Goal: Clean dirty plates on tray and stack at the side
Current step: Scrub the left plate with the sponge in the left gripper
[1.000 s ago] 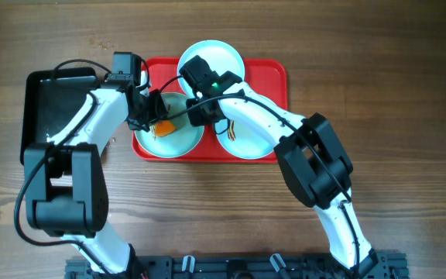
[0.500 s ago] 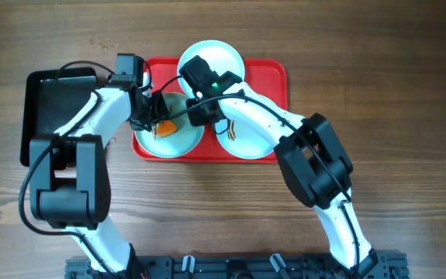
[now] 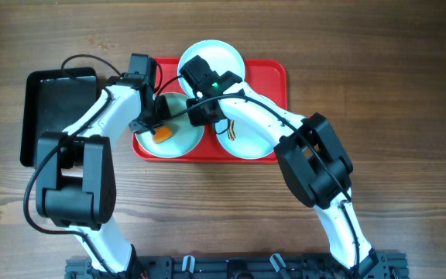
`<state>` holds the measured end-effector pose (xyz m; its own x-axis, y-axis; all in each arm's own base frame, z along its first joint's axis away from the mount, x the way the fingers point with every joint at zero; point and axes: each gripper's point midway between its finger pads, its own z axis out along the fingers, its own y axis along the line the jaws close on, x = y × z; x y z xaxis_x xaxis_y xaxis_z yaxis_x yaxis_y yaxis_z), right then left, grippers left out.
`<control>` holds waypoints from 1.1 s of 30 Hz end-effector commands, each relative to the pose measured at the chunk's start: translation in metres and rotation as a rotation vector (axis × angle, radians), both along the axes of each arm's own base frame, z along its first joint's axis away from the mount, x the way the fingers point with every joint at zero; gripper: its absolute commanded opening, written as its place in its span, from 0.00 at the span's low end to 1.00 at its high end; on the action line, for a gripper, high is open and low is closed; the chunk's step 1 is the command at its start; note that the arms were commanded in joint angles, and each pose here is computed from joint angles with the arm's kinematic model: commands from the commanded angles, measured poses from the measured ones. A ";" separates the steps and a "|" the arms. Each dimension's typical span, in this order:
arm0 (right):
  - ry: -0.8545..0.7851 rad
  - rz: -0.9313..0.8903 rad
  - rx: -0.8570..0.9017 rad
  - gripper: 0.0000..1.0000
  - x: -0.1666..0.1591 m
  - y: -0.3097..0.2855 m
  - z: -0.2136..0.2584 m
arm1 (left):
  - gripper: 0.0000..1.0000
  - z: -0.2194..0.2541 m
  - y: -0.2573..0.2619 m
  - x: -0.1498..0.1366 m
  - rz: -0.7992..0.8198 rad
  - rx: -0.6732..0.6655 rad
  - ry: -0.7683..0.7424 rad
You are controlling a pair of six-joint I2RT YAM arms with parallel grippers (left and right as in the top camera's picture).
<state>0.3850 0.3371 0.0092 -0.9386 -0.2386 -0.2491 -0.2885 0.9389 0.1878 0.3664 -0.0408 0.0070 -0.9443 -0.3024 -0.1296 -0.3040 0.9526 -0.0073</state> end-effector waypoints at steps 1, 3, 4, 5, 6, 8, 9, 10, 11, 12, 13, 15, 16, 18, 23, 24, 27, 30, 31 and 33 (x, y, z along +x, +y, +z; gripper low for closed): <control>0.023 0.009 -0.036 0.04 -0.004 -0.005 -0.014 | 0.04 -0.013 0.064 -0.028 0.033 0.346 0.102; 0.025 0.009 -0.037 0.04 -0.005 -0.006 -0.014 | 0.04 -0.002 0.065 -0.023 0.035 0.364 0.074; 0.024 0.009 -0.037 0.04 -0.004 -0.006 -0.014 | 0.04 0.003 0.064 -0.019 0.036 0.362 0.057; 0.024 0.009 -0.037 0.04 -0.004 -0.006 -0.014 | 0.04 0.011 0.061 -0.014 0.036 0.354 0.033; 0.025 0.009 -0.037 0.04 -0.004 -0.006 -0.014 | 0.04 0.019 0.057 -0.008 0.038 0.339 0.003; 0.025 0.009 -0.037 0.04 -0.005 -0.006 -0.014 | 0.04 0.035 0.040 0.005 0.029 0.265 -0.065; 0.025 0.009 -0.037 0.05 -0.004 -0.006 -0.014 | 0.04 0.042 0.028 0.011 0.021 0.208 -0.100; 0.024 0.009 -0.036 0.04 -0.004 -0.006 -0.014 | 0.04 0.049 0.015 0.017 0.009 0.142 -0.137; 0.024 0.009 -0.036 0.04 -0.004 -0.005 -0.014 | 0.04 0.054 0.000 0.023 -0.007 0.068 -0.170; 0.024 0.008 -0.036 0.04 -0.004 -0.005 -0.014 | 0.04 0.058 -0.013 0.028 -0.022 0.008 -0.196; 0.024 0.008 -0.036 0.05 -0.004 -0.005 -0.014 | 0.04 0.060 -0.022 0.032 -0.035 -0.038 -0.213; 0.025 0.008 -0.036 0.04 -0.004 -0.006 -0.014 | 0.04 0.058 -0.033 0.036 -0.049 -0.094 -0.223; 0.025 0.008 -0.037 0.04 -0.005 -0.006 -0.014 | 0.04 0.055 -0.037 0.036 -0.053 -0.114 -0.216; 0.025 0.008 -0.036 0.04 -0.005 -0.006 -0.014 | 0.04 0.048 -0.039 0.036 -0.055 -0.120 -0.199; 0.028 0.011 -0.029 0.04 -0.005 -0.004 -0.014 | 0.04 0.023 -0.046 0.031 -0.061 -0.155 -0.133; 0.030 0.011 -0.026 0.05 -0.005 -0.004 -0.013 | 0.04 0.017 -0.048 0.031 -0.063 -0.165 -0.122; 0.033 0.014 -0.015 0.04 -0.006 -0.002 -0.013 | 0.04 0.005 -0.057 0.034 -0.072 -0.214 -0.111; 0.036 0.016 -0.007 0.04 -0.006 0.000 -0.013 | 0.04 -0.004 -0.062 0.040 -0.033 -0.245 -0.116; 0.035 0.017 -0.008 0.04 -0.006 0.000 -0.013 | 0.04 -0.006 -0.062 0.042 -0.019 -0.248 -0.119; 0.036 0.017 -0.008 0.04 -0.006 0.000 -0.013 | 0.04 -0.009 -0.062 0.044 -0.012 -0.250 -0.121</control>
